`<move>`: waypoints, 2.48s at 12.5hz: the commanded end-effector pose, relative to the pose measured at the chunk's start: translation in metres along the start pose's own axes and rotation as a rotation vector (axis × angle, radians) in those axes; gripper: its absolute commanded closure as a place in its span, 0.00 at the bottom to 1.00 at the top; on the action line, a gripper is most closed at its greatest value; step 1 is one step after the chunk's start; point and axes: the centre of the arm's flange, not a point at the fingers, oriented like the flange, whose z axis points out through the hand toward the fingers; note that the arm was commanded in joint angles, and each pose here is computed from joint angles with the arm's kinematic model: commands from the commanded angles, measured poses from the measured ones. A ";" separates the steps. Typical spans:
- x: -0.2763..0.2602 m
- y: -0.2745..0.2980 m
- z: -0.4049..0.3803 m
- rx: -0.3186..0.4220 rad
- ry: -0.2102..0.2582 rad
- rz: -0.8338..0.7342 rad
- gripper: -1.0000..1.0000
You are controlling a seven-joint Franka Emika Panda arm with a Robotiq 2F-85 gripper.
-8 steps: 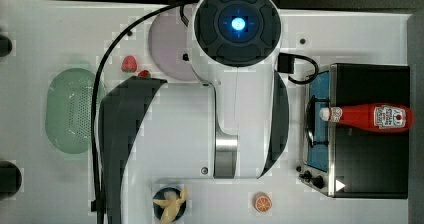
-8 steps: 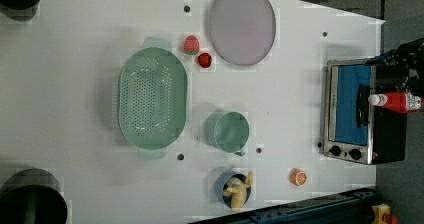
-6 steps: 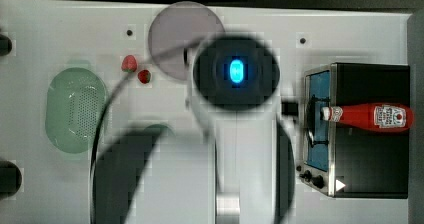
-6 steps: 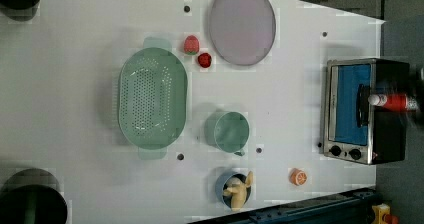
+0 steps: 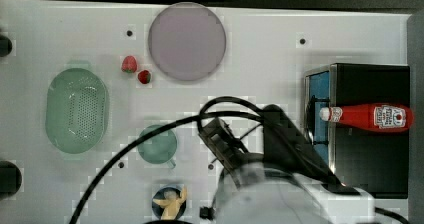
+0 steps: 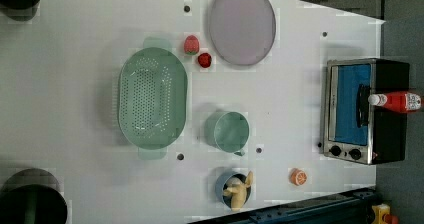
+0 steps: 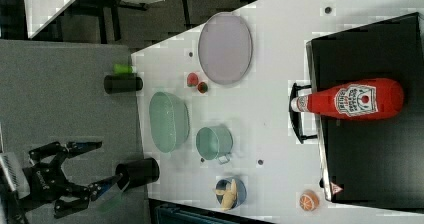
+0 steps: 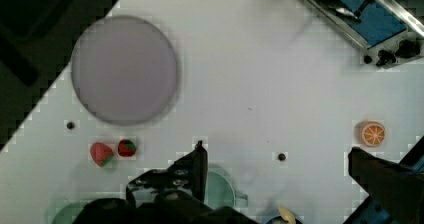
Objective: Pick Ketchup from oven and place it on table.
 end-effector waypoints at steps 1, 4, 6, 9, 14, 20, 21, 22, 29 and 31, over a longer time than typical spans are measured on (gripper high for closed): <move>0.060 0.033 0.061 -0.075 -0.091 0.140 0.00; 0.113 0.068 0.090 -0.067 -0.097 0.257 0.00; 0.147 0.089 0.114 -0.062 -0.086 0.329 0.00; 0.193 0.119 0.148 -0.059 -0.039 0.426 0.00; 0.254 0.156 0.196 -0.120 0.025 0.539 0.00; 0.305 0.191 0.248 -0.142 0.070 0.671 0.00; 0.310 0.195 0.261 -0.132 0.070 0.695 0.00; 0.313 0.199 0.273 -0.130 0.067 0.714 0.00; 0.320 0.212 0.332 -0.134 0.028 0.792 0.00; 0.322 0.212 0.337 -0.136 0.039 0.790 0.00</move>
